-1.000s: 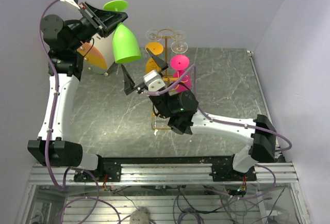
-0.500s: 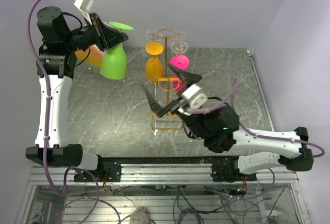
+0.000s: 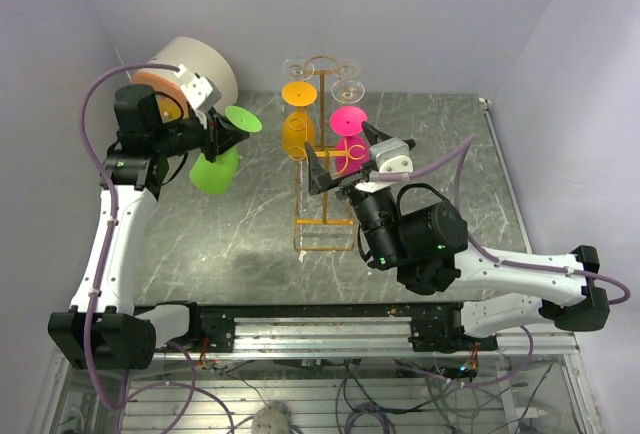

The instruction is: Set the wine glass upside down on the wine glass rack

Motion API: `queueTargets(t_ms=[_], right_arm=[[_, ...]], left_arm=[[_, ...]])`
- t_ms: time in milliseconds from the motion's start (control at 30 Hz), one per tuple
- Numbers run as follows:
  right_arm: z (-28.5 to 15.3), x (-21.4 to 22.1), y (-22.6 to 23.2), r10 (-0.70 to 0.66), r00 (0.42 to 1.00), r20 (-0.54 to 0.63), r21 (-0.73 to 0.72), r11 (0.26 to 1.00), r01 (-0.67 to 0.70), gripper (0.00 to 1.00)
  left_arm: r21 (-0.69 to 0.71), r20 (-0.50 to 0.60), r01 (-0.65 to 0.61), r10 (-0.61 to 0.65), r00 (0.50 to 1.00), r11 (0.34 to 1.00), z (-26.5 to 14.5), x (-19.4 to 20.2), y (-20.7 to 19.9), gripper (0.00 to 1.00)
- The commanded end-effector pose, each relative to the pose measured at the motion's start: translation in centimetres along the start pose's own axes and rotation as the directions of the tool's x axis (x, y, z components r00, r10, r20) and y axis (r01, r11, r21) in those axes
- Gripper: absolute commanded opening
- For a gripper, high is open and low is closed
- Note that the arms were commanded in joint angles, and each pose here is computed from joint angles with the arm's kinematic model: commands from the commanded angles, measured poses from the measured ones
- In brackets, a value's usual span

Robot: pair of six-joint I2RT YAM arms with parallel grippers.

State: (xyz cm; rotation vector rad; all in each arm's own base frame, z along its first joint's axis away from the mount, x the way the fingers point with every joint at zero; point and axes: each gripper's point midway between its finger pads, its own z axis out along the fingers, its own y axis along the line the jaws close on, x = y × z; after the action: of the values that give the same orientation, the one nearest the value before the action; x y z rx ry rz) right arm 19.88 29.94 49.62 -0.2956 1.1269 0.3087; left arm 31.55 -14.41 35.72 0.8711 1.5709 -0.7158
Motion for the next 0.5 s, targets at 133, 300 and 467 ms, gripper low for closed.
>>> queueTargets(t_ms=[133,300,467], right_arm=[[-1.9,0.3,-4.1,0.121,0.993,-0.005,0.125,0.985,-0.119,1.0],[-2.7,0.8,-5.2,0.125,0.992,-0.018,0.149,0.981,-0.12,1.0],[-3.4,1.6,-6.5,0.144,0.989,-0.037,0.194,0.972,-0.134,1.0]], left_arm=[[0.097,0.239,-0.315,0.286,0.928,0.944,1.1,-2.4,-1.0,0.07],[0.173,0.263,-0.351,0.3,0.917,0.92,2.4,-0.9,-0.6,0.07],[0.256,0.311,-0.276,0.192,0.931,0.927,4.1,-0.4,-0.4,0.07]])
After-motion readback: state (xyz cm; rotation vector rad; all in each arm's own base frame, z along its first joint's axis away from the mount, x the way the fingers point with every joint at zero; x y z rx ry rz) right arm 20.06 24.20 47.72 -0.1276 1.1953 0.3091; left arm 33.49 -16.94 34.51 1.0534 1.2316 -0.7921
